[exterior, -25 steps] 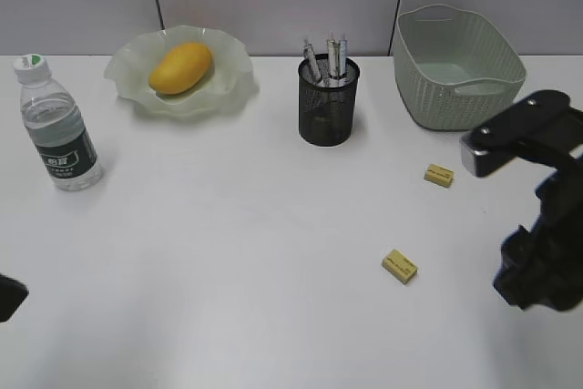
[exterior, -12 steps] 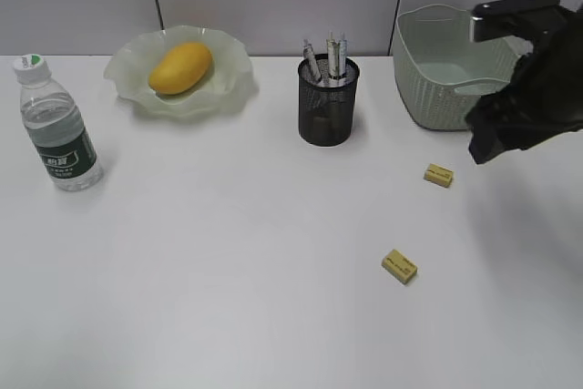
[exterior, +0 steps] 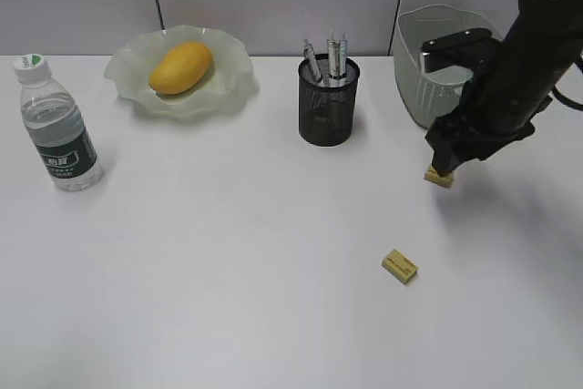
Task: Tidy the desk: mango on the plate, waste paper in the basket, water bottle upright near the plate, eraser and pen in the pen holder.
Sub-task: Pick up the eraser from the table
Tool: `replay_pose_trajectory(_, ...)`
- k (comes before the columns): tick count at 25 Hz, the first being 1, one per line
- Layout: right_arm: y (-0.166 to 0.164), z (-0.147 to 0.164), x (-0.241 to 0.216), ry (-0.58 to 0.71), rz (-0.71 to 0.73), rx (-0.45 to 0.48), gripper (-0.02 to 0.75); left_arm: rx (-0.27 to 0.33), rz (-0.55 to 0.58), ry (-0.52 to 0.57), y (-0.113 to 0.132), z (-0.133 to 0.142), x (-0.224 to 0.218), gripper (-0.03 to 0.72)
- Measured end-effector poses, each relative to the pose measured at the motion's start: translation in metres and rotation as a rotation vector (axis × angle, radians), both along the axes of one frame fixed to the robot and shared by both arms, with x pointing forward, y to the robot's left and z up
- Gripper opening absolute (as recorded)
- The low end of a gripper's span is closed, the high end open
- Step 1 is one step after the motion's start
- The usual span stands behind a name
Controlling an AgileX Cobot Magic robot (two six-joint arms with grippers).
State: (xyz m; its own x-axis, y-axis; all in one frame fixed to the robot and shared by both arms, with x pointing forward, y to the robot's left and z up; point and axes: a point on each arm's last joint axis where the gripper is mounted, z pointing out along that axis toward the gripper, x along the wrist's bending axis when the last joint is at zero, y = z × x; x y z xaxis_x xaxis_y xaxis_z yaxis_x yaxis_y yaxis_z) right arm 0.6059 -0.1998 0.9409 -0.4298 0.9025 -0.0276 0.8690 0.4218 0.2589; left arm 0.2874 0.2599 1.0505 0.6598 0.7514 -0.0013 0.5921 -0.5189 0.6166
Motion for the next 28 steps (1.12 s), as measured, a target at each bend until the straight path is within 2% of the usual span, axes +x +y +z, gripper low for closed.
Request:
replay_pose_trajectory(4, 0.001, -0.021, 0.006, 0.018, 0.052, -0.019, 0.535, 0.000, 0.001, -0.003, 0.000, -0.001, 0.000, 0.428)
replay_pose_trajectory(13, 0.008, -0.047, 0.030, 0.064, 0.103, -0.042, 0.554, 0.003, 0.003, 0.002, 0.000, -0.003, 0.001, 0.428)
replay_pose_trajectory(21, 0.009, -0.057, 0.040, 0.067, 0.182, -0.073, 0.554, 0.004, 0.004, 0.001, 0.000, -0.003, 0.001, 0.428)
replay_pose_trajectory(24, 0.009, -0.064, 0.040, 0.089, 0.192, -0.079, 0.538, 0.004, 0.004, 0.001, 0.000, -0.003, 0.001, 0.428)
replay_pose_trajectory(28, 0.010, -0.065, 0.041, 0.095, 0.195, -0.079, 0.453, 0.003, 0.004, 0.000, 0.000, -0.003, 0.001, 0.427)
